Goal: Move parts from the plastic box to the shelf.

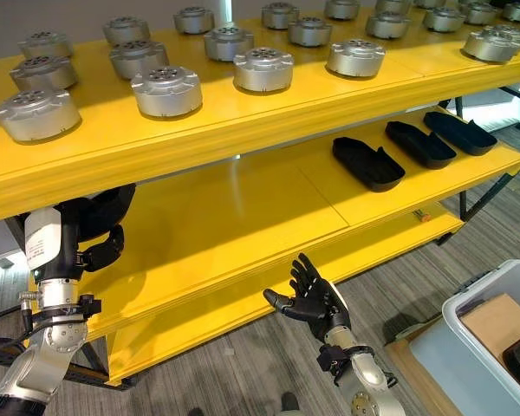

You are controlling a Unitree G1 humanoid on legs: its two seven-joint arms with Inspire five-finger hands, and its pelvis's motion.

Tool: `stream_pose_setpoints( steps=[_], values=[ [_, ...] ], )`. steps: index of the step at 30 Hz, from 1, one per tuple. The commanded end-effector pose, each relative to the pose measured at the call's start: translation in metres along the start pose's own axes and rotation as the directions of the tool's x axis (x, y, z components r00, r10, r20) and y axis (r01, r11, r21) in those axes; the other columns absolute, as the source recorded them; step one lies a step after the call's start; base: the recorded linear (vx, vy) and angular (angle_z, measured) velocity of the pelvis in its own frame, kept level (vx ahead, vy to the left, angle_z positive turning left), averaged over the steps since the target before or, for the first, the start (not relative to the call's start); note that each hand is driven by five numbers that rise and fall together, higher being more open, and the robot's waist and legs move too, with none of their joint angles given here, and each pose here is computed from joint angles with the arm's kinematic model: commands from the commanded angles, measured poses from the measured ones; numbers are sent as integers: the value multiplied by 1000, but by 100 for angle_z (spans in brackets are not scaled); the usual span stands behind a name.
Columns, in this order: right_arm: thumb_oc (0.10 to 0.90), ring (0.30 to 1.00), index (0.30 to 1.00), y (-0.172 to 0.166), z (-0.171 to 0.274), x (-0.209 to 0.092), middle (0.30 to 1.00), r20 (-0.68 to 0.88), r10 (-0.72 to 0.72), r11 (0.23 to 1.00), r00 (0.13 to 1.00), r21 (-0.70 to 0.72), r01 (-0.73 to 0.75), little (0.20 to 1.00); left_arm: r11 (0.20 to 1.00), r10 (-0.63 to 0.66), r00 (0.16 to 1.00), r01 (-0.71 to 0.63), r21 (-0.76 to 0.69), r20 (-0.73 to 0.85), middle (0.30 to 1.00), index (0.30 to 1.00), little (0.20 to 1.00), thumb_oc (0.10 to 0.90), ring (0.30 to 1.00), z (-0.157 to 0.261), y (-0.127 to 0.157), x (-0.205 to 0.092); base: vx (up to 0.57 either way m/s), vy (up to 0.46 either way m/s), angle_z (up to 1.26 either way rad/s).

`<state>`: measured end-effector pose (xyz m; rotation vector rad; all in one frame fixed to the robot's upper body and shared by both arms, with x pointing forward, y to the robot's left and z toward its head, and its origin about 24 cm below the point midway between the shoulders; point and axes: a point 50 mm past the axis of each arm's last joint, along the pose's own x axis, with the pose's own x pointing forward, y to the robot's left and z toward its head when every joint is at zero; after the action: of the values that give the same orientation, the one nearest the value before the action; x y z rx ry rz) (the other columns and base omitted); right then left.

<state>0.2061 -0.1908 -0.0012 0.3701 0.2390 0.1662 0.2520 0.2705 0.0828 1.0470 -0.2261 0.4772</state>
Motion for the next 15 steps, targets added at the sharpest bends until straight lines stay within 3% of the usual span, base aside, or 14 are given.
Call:
stream_pose_setpoints(
  steps=[1,3,7,15],
  values=[
    [900,1000,1000,30,62,18,1000,248,193,980,949,-100,-173,1000,953,303,935,-293,-77,186,300,300,300,400,300,49,40,61,-185,21,-3],
    [900,1000,1000,39,72,26,1000,275,235,969,932,-142,-202,1000,905,425,888,-410,-117,176,300,300,300,400,300,62,51,83,-291,-15,-12],
    [900,1000,1000,48,77,34,1000,289,273,958,917,-162,-235,1000,846,533,832,-523,-106,153,300,300,300,400,300,74,66,106,-198,-54,-17],
    [900,1000,1000,61,92,39,1000,346,315,947,884,-172,-270,1000,775,632,772,-631,-46,72,300,300,300,400,300,85,79,130,-123,-60,-12]
  ],
)
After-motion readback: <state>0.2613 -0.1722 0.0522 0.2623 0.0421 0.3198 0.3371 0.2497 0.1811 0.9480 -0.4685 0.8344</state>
